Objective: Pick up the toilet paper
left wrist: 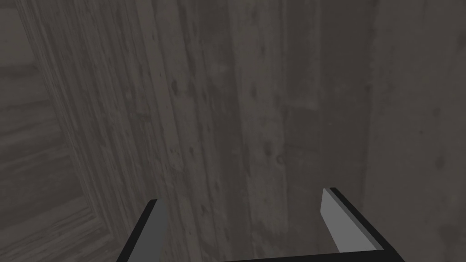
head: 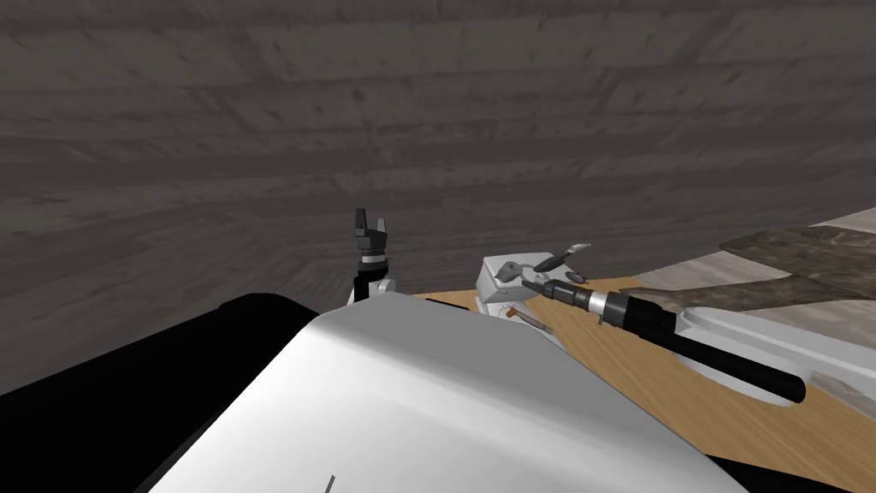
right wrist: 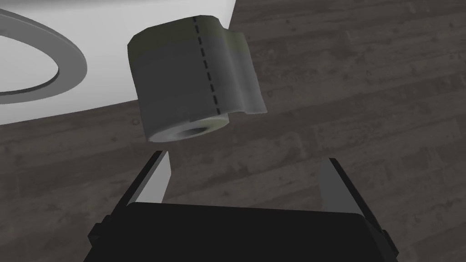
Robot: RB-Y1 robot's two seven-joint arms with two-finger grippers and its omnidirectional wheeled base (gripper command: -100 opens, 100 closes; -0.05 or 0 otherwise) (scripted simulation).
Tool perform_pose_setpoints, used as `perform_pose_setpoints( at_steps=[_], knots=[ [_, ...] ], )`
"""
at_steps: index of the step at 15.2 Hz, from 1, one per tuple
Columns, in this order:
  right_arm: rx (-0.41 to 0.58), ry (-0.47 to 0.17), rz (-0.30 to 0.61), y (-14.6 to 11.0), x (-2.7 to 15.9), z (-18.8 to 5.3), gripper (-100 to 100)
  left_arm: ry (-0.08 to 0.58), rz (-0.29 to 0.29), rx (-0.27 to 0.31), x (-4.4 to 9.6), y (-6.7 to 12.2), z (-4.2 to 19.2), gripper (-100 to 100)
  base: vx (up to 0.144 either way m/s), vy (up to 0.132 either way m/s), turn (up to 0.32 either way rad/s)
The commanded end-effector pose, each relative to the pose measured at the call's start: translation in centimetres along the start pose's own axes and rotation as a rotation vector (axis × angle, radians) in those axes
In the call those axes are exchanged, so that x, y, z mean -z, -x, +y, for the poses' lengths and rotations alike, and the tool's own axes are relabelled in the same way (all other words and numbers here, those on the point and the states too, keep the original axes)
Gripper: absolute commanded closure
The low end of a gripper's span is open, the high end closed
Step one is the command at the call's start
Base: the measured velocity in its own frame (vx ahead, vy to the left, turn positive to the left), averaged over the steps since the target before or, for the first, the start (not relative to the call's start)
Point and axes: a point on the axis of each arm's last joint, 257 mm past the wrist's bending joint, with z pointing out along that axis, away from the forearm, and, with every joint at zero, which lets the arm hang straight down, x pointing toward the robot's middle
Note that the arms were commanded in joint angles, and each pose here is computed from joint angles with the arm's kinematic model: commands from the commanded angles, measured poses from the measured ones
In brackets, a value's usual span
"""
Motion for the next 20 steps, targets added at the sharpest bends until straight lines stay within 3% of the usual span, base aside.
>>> perform_pose_setpoints(
  at_steps=[1,5,20],
  knots=[
    [0.028,-0.006,0.039,-0.2,0.0,-0.3,-100,0.000,0.000,0.000,0.0,0.0,0.0,0,0.027,0.018,0.052],
    [0.071,-0.045,0.139,-1.1,0.8,-2.2,-100,0.000,0.000,0.000,0.0,0.0,0.0,0,0.035,0.026,0.096],
    [0.238,-0.095,0.414,-1.9,1.9,-5.0,-100,0.000,0.000,0.000,0.0,0.0,0.0,0,0.031,0.021,0.074]
  ],
)
